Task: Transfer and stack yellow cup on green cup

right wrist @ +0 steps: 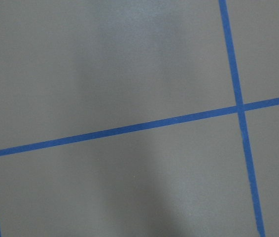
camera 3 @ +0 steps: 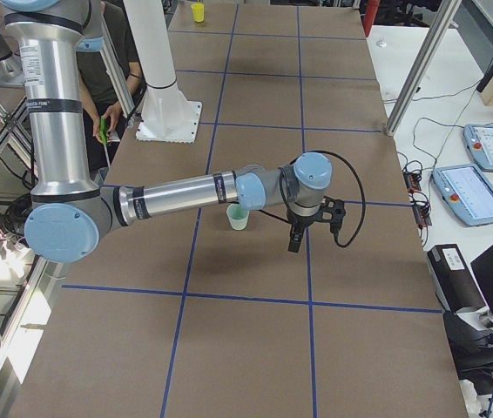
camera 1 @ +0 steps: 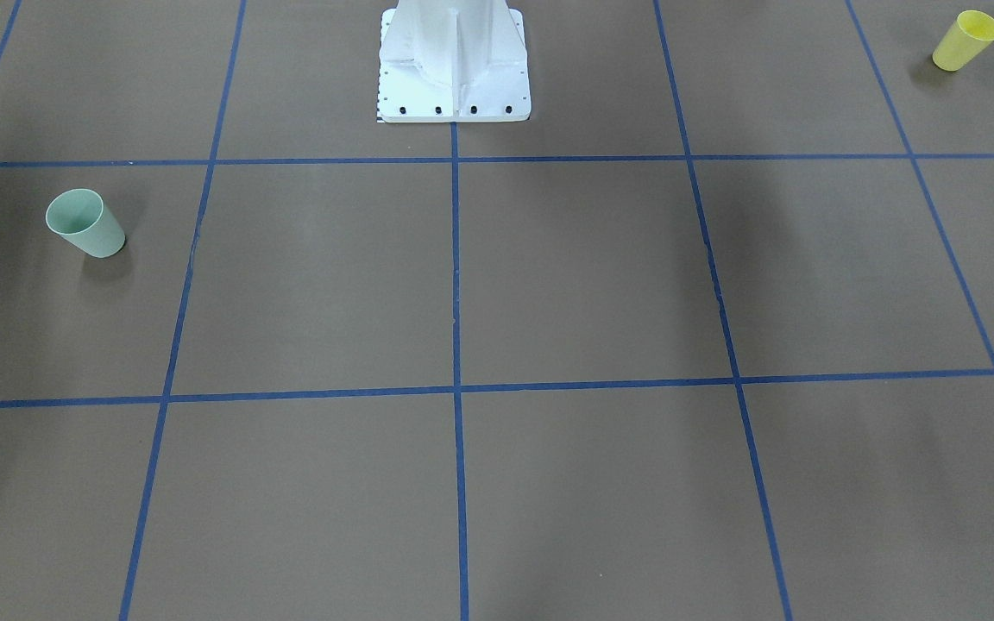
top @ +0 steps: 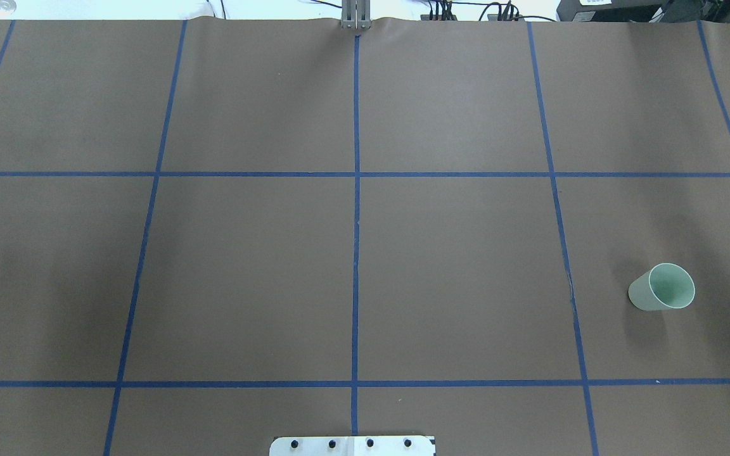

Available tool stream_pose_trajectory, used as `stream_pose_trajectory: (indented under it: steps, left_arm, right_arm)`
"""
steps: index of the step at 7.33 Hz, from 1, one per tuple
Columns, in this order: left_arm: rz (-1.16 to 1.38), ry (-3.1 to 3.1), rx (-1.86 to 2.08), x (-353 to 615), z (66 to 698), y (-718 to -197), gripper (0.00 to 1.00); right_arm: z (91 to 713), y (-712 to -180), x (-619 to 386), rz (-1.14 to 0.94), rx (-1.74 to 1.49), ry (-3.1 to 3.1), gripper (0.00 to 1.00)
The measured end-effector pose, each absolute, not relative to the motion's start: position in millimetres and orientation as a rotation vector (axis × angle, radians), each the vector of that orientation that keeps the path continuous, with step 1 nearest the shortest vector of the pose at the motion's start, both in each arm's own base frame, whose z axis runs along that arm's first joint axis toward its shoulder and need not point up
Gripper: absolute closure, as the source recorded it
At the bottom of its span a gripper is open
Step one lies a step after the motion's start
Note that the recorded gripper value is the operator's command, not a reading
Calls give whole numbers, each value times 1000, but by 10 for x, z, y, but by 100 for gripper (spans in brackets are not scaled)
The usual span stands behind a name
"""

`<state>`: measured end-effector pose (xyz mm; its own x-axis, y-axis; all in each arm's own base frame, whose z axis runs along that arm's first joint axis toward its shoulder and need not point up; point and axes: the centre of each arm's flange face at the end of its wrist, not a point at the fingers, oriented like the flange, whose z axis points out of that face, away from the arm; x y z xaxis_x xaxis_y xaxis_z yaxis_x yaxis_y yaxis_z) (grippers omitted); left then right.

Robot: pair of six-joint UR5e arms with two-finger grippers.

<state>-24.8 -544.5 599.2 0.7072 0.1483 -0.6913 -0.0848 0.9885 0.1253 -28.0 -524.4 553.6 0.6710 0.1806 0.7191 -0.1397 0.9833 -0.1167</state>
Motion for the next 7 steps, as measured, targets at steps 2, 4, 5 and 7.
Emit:
stream_pose_trajectory:
  steps: [2, 4, 5, 7]
  left_arm:
    - [114, 730, 88, -282, 5986, -5441, 0]
    - [112, 751, 83, -276, 5995, -5388, 0]
    - [110, 790, 72, -251, 6035, -5325, 0]
    - [79, 879, 40, -196, 6085, -5201, 0]
  right_arm:
    - [5641, -5205, -269, 121, -39, -798, 0]
    - [5691, -5161, -269, 98, -38, -798, 0]
    - [5685, -5156, -275, 96, -37, -800, 0]
    - [5649, -5173, -295, 93, -28, -802, 0]
